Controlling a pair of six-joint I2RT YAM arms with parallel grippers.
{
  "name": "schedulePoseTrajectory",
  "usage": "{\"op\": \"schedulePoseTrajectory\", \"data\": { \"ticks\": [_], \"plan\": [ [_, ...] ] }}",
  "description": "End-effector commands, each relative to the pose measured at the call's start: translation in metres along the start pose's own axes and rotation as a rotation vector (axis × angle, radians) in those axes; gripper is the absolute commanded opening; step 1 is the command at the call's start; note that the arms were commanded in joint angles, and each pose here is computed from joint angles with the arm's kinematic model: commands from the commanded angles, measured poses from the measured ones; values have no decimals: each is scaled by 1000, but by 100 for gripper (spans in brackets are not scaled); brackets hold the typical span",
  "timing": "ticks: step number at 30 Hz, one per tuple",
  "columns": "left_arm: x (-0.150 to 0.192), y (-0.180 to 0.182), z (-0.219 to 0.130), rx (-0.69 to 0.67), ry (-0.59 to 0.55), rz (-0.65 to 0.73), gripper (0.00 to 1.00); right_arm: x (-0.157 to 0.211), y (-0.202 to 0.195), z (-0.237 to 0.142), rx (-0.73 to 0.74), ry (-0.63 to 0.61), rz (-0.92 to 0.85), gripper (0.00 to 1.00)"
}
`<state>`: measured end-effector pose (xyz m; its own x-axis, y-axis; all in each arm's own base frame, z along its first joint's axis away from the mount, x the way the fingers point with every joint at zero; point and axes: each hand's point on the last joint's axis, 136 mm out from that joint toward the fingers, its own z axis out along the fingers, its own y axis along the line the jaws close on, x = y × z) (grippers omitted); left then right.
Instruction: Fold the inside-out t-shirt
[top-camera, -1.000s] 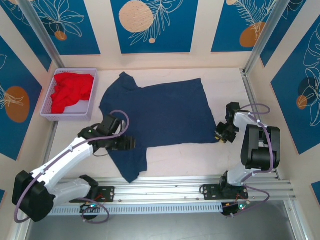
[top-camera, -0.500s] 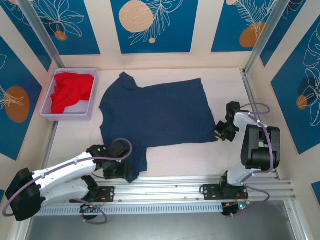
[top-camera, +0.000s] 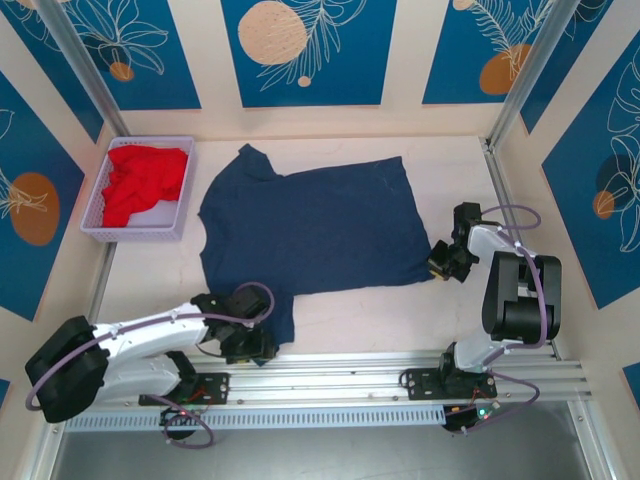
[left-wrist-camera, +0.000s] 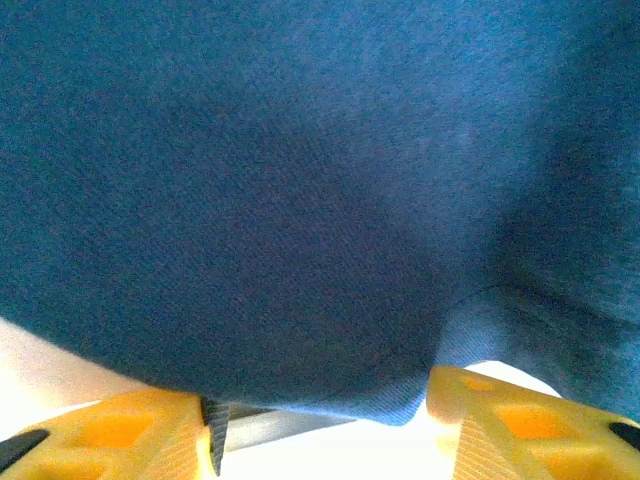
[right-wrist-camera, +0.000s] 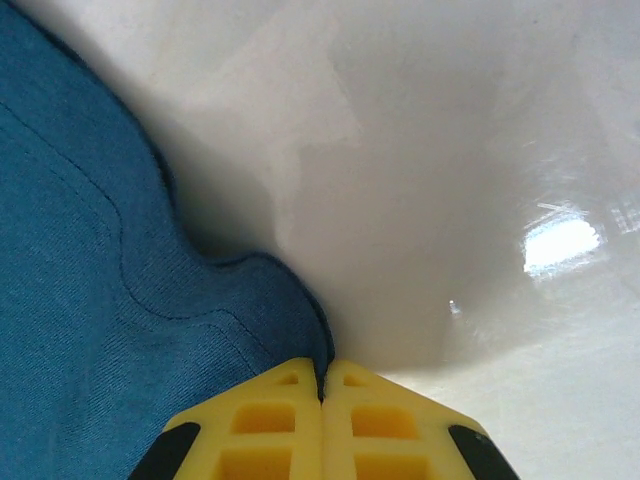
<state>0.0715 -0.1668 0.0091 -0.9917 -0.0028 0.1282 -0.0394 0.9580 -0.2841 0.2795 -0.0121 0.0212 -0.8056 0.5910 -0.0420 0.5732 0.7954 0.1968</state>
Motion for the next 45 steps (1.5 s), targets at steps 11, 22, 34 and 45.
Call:
{"op": "schedulePoseTrajectory", "data": {
  "ticks": [11, 22, 34, 45],
  "plan": [
    [-6, 0, -8, -30, -49, 28, 14, 2, 5, -9, -42, -11, -16, 0],
    [-12, 3, -68, 25, -143, 29, 0, -2, 13, -20, -100, -41, -28, 0],
    [-107, -14, -173, 206, -389, 44, 0, -34, 45, -57, -219, -102, -69, 0],
    [-208, -10, -225, 223, -563, 21, 0, -78, 82, -70, -286, -88, -116, 0]
  ]
}}
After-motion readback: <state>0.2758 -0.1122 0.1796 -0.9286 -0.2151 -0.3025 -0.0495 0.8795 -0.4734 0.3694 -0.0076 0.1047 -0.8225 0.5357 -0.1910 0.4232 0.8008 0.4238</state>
